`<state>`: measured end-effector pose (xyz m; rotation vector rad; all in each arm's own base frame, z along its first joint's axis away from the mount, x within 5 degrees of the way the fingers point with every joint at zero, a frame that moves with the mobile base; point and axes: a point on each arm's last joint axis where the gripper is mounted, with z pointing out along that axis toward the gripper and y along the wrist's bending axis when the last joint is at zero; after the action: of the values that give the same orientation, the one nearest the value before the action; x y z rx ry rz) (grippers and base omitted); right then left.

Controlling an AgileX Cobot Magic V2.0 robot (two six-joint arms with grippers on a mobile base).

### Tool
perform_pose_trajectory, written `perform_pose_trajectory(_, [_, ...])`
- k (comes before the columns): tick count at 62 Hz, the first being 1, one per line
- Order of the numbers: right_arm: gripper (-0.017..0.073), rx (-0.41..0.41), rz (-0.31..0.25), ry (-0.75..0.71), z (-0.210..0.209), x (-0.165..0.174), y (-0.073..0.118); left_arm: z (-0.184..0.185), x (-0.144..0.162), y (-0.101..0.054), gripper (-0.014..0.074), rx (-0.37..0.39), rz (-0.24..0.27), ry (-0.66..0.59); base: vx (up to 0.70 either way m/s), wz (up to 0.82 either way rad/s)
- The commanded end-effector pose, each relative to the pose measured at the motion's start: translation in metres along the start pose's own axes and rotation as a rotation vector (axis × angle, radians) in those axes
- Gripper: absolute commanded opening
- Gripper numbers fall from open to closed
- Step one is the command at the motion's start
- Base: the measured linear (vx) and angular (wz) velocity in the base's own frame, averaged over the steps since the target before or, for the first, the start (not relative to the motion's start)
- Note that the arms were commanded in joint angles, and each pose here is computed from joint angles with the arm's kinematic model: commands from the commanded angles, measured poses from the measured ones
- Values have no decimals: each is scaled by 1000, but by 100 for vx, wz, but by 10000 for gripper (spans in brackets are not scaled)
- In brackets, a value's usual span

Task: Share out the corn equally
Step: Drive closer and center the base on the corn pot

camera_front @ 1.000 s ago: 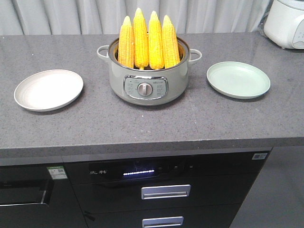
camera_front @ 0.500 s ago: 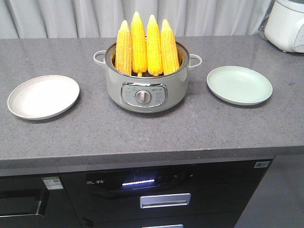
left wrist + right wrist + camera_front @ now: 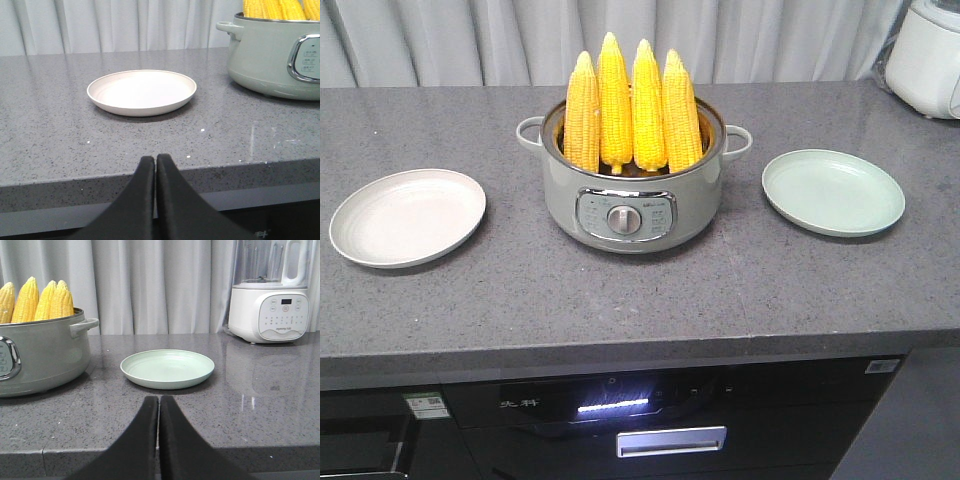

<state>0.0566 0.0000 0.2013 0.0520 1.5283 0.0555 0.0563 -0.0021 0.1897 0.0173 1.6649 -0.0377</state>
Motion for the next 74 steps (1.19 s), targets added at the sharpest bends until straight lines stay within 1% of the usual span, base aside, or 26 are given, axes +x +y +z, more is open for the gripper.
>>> perform_pose_trajectory(1, [-1, -6, -20, -72, 0, -4, 1, -1, -6, 0, -7, 0, -10, -83, 5, 1])
perform_pose_trajectory(74, [-1, -6, -20, -72, 0, -4, 1, -1, -6, 0, -7, 0, -10, -83, 5, 1])
